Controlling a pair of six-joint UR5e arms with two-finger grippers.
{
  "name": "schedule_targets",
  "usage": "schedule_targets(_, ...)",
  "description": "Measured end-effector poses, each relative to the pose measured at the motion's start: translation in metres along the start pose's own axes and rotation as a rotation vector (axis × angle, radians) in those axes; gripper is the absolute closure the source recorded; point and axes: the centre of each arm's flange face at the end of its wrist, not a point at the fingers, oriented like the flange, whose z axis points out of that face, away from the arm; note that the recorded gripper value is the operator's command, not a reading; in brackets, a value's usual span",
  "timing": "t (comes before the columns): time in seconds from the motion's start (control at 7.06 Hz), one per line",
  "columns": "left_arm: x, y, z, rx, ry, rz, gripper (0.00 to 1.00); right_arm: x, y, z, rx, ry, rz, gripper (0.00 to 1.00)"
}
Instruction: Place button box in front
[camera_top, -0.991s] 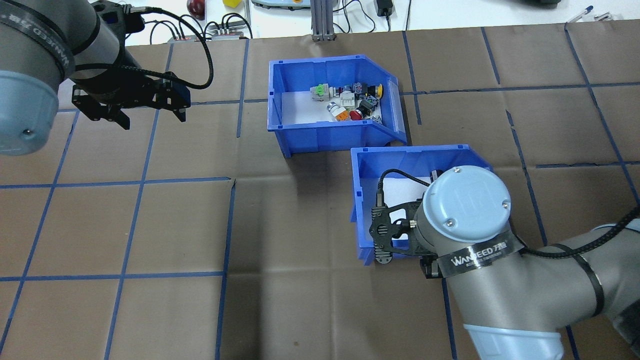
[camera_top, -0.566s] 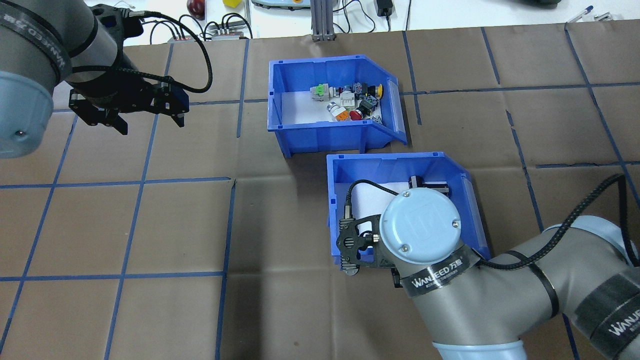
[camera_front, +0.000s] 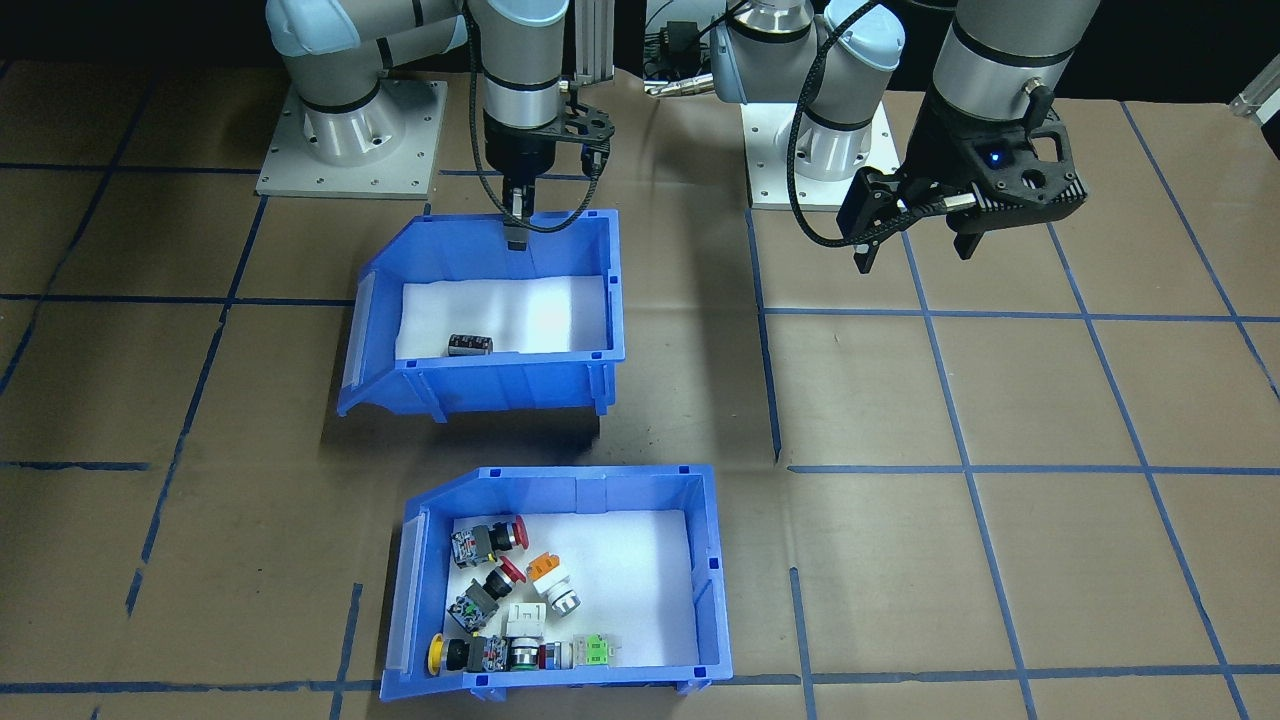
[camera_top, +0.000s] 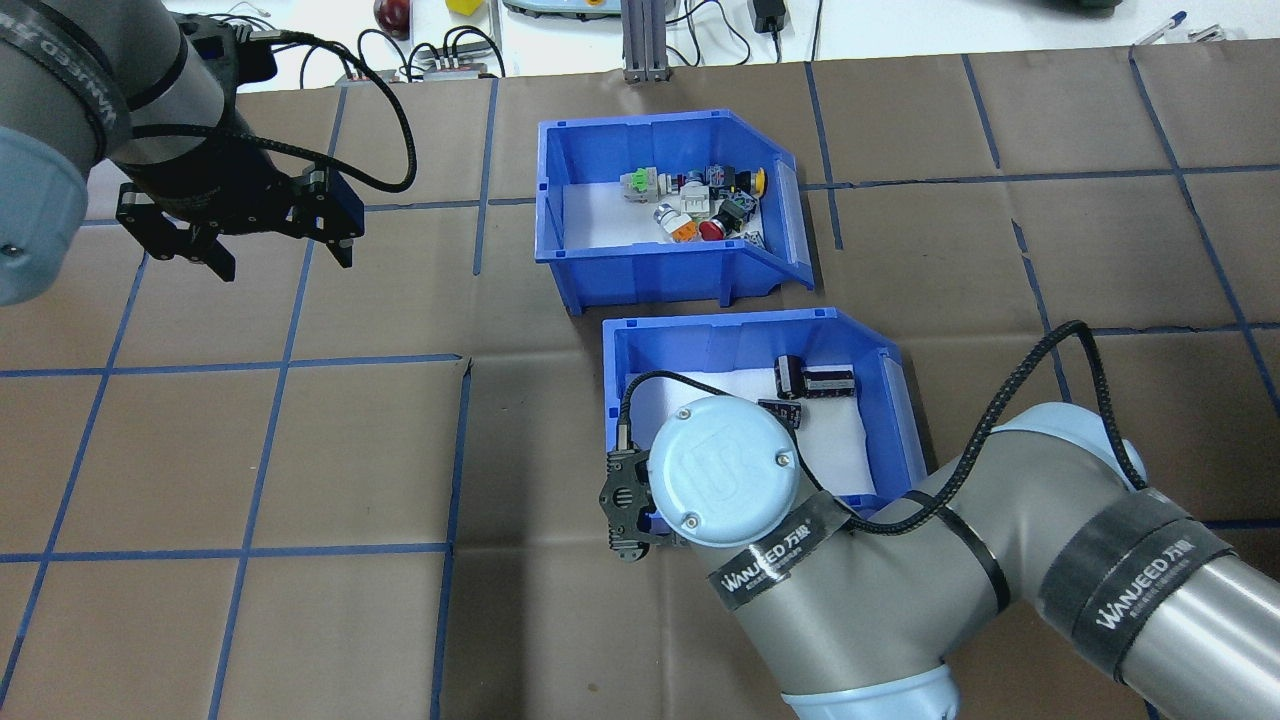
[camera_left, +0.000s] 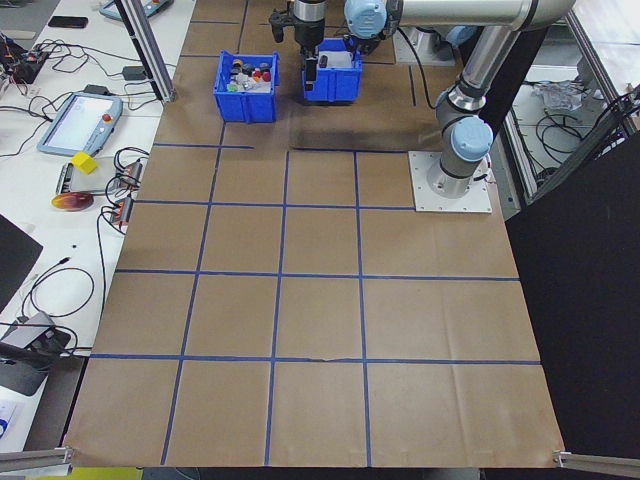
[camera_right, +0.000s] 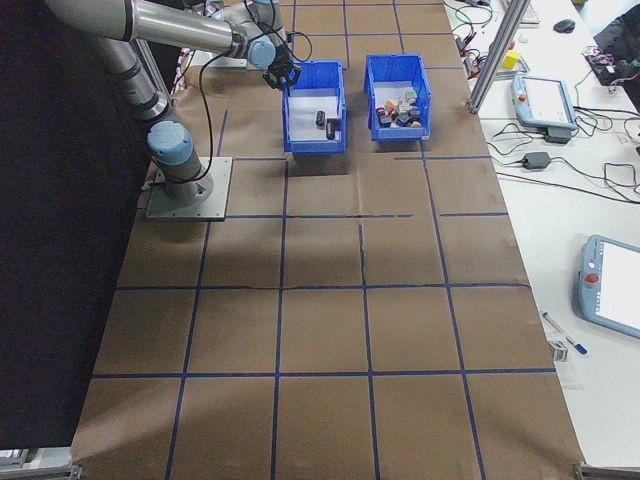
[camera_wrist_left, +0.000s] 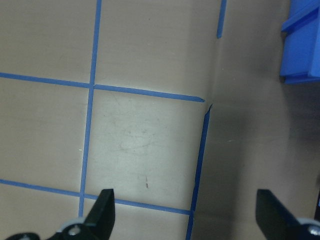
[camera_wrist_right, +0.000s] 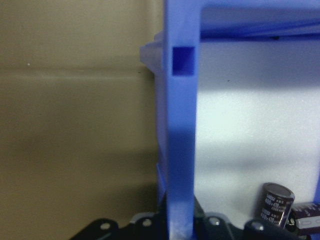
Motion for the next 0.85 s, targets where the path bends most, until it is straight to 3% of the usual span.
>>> schedule_targets(0.14,0.003,0.002,-0.002,0.0,0.005,0.006,0.01,0.001,-0.01,-0.001,-0.003,0.0,0.004,0.9)
schedule_targets(0.28,0.007,0.004,-0.004,0.0,0.012,0.014,0.01,-0.001,-0.021,0.002,-0.006,-0.005,-0.001,0.77)
schedule_targets(0.42,0.011,0.008,-0.006,0.003,0.018,0.021,0.01,-0.003,-0.029,0.008,-0.01,-0.011,-0.009,0.26)
schedule_targets(0.57,0.014,0.011,-0.008,0.007,0.02,0.03,0.01,-0.003,-0.033,0.012,-0.015,-0.018,-0.013,0.0)
schedule_targets(0.85,0.018,0.015,-0.01,0.011,0.017,0.052,0.01,0.0,-0.032,0.01,-0.019,-0.018,-0.007,0.0)
